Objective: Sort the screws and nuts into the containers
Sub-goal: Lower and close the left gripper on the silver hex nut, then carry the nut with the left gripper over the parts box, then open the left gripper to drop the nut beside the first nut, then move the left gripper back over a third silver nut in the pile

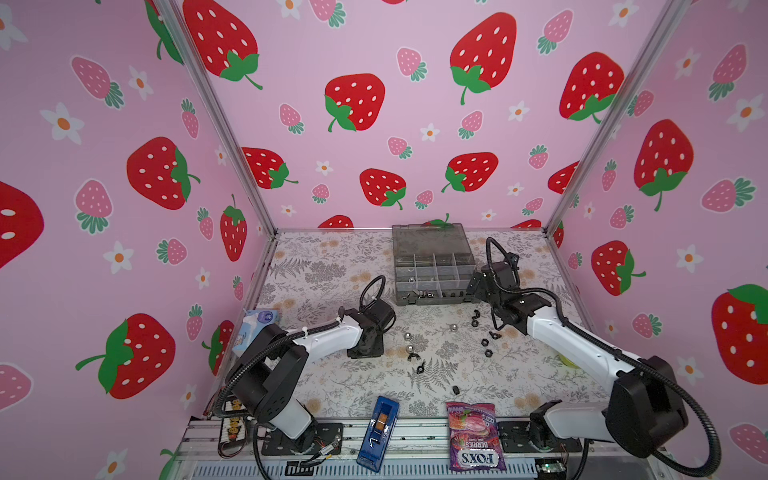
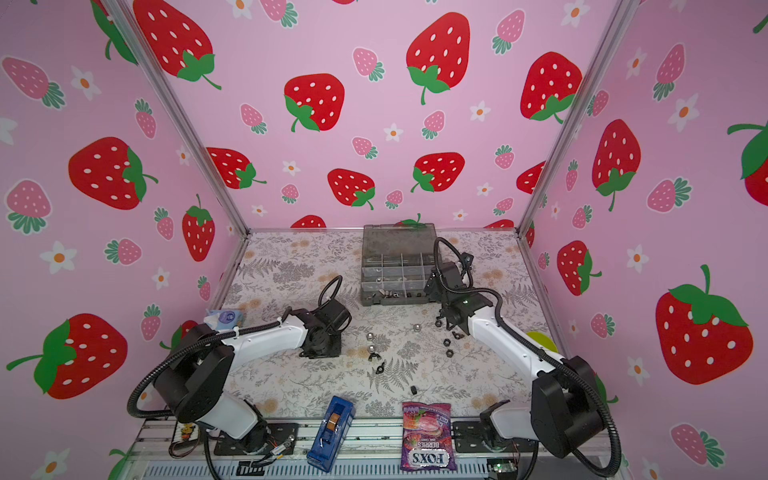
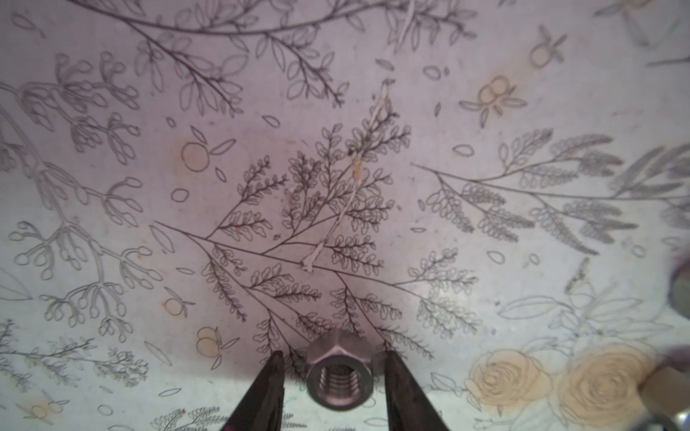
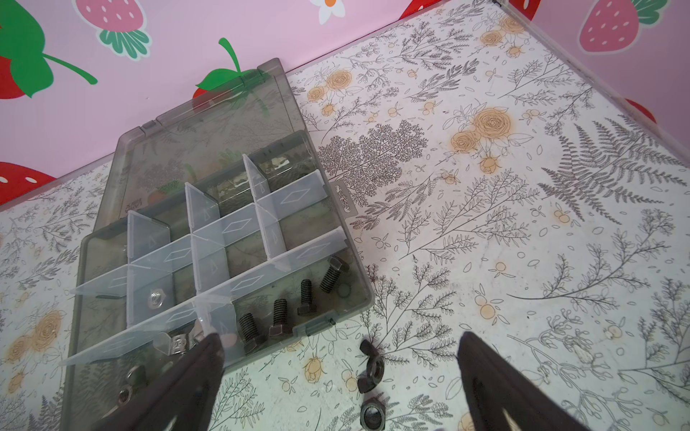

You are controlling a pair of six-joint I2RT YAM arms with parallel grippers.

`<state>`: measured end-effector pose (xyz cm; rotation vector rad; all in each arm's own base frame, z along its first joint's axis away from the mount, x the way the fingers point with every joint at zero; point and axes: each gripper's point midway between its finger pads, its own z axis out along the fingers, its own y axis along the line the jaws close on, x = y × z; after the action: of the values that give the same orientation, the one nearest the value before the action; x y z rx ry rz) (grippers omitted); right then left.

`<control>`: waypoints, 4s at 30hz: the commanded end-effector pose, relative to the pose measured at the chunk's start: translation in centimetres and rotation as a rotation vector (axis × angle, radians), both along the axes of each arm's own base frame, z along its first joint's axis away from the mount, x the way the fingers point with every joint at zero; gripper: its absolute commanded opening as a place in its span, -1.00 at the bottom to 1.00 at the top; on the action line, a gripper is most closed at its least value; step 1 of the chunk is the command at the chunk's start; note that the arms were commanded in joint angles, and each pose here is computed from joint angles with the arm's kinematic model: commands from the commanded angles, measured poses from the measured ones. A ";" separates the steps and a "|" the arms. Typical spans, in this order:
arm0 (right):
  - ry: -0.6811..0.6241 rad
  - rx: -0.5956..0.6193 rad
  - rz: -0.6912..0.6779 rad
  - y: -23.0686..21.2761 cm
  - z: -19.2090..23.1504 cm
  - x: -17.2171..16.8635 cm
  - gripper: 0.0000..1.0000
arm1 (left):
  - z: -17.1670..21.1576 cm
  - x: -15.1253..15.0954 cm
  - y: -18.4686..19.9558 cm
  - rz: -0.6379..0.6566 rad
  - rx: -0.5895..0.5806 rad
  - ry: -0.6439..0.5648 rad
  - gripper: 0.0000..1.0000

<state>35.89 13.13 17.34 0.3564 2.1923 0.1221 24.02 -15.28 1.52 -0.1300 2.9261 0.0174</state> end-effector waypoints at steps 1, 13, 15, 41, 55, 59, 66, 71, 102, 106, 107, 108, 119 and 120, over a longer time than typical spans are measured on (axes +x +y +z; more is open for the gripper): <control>0.000 -0.004 -0.026 -0.4 0.2 0.1 0.99 | -0.2 0.5 0.2 0.019 0.012 0.006 -0.14; 0.005 -0.009 -0.040 -0.9 -0.1 -0.2 0.99 | -0.4 -0.2 0.5 0.032 0.012 0.044 -0.40; 0.004 -0.009 -0.041 -0.9 0.0 -0.2 0.99 | -0.3 -0.3 0.6 0.034 0.013 0.046 -0.45; -0.027 0.014 -0.031 -1.0 0.9 -0.5 0.99 | 10.4 11.5 -6.5 -0.090 -0.100 -0.337 -0.59; -0.038 0.045 -0.023 -1.2 1.0 -1.4 0.99 | 12.5 22.0 -12.8 -0.201 -0.060 -0.454 -0.59; -0.036 0.048 -0.025 -1.2 0.9 -1.5 0.99 | 11.2 23.6 -13.0 -0.188 -0.046 -0.429 -0.59; -0.029 0.052 -0.021 -1.0 0.6 -1.4 0.99 | 9.6 25.1 -12.8 -0.165 -0.048 -0.401 -0.59; -0.026 0.056 -0.019 -0.9 0.4 -1.3 0.99 | 8.2 25.2 -12.7 -0.172 -0.041 -0.373 -0.60; -0.013 0.045 -0.011 -0.8 -0.2 -1.3 0.99 | 12.3 23.9 -12.5 -0.175 -0.054 -0.435 -0.01; -0.011 0.045 -0.013 -0.8 -0.2 -1.3 0.99 | 15.0 22.0 -12.4 -0.181 -0.055 -0.476 0.18; -0.010 0.045 -0.015 -0.8 -0.3 -1.3 0.99 | 15.6 21.4 -12.2 -0.179 -0.061 -0.479 0.22; -0.011 0.046 -0.016 -0.8 -0.3 -1.3 0.99 | 15.8 20.7 -12.2 -0.182 -0.067 -0.476 0.26; 0.016 0.019 -0.048 -1.8 -1.1 -1.7 0.99 | 12.4 10.8 -10.2 -0.244 -0.065 -0.338 0.46; 0.022 0.017 -0.050 -1.8 -1.2 -1.8 0.99 | 11.7 9.8 -10.1 -0.256 -0.061 -0.317 0.47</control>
<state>34.45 12.35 17.27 0.3856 2.1830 0.1640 36.38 -25.87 14.97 0.1843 2.5415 -0.1445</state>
